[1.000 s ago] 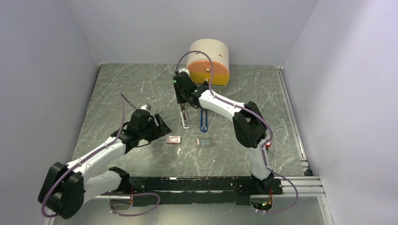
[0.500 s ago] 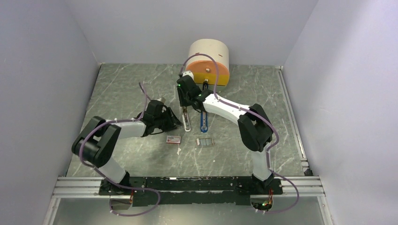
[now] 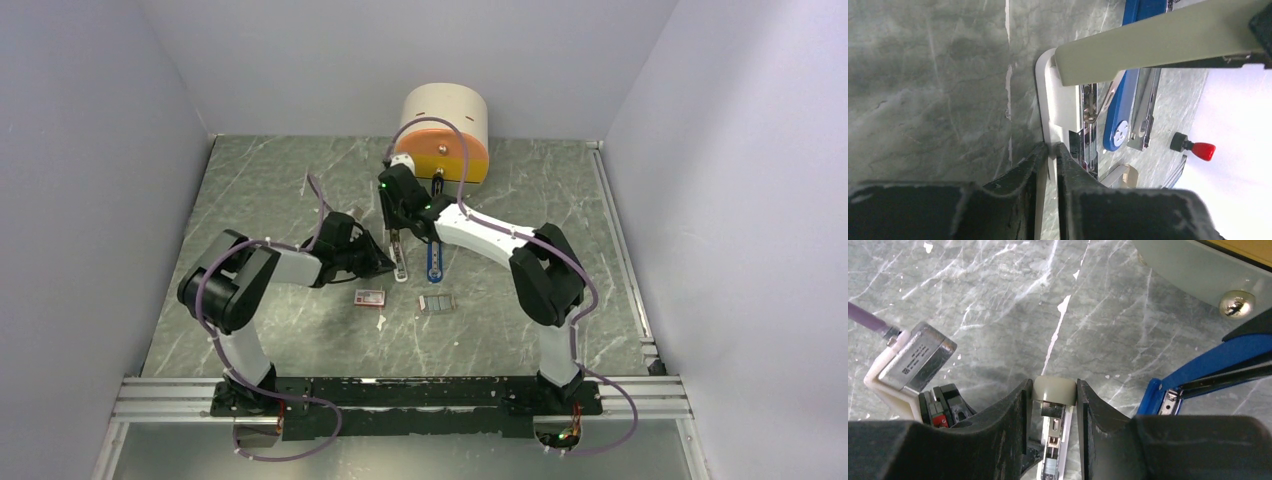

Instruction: Load the staples into the stapler

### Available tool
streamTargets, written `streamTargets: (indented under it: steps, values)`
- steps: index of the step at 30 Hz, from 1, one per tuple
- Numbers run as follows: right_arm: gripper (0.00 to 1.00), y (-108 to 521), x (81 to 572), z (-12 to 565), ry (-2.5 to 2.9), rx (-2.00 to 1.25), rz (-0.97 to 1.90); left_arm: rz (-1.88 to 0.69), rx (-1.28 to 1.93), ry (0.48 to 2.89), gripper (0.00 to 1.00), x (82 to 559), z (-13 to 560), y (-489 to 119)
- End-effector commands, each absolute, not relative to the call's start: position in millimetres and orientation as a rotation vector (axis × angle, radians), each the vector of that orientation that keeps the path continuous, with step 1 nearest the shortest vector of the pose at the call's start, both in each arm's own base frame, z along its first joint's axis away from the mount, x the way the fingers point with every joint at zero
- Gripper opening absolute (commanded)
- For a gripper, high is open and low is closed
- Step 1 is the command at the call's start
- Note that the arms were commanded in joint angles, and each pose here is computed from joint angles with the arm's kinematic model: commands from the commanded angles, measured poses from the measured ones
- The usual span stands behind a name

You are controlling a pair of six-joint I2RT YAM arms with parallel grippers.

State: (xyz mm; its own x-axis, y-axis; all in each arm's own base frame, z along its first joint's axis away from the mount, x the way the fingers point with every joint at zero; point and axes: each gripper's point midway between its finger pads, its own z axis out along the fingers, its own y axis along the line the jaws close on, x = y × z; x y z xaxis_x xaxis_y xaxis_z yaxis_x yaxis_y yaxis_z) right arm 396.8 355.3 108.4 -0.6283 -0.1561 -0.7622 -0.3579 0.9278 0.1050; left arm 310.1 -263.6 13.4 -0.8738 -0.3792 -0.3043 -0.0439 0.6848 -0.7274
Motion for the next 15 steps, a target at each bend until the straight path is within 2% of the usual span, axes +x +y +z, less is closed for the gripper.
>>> streamTargets:
  steps: [1,6,15]
  values:
    - [0.14,355.8,379.4,118.4,2.259,-0.364,0.352,-0.915,-0.354,2.576,0.15,296.5,-22.3,-251.6]
    - [0.11,349.6,359.0,115.4,2.277,-0.402,0.309,-0.85,-0.378,2.634,0.08,288.2,-42.8,-243.2]
    - [0.09,352.9,314.3,110.6,2.301,-0.402,0.306,-0.796,-0.41,2.679,0.07,272.5,-63.7,-231.4]
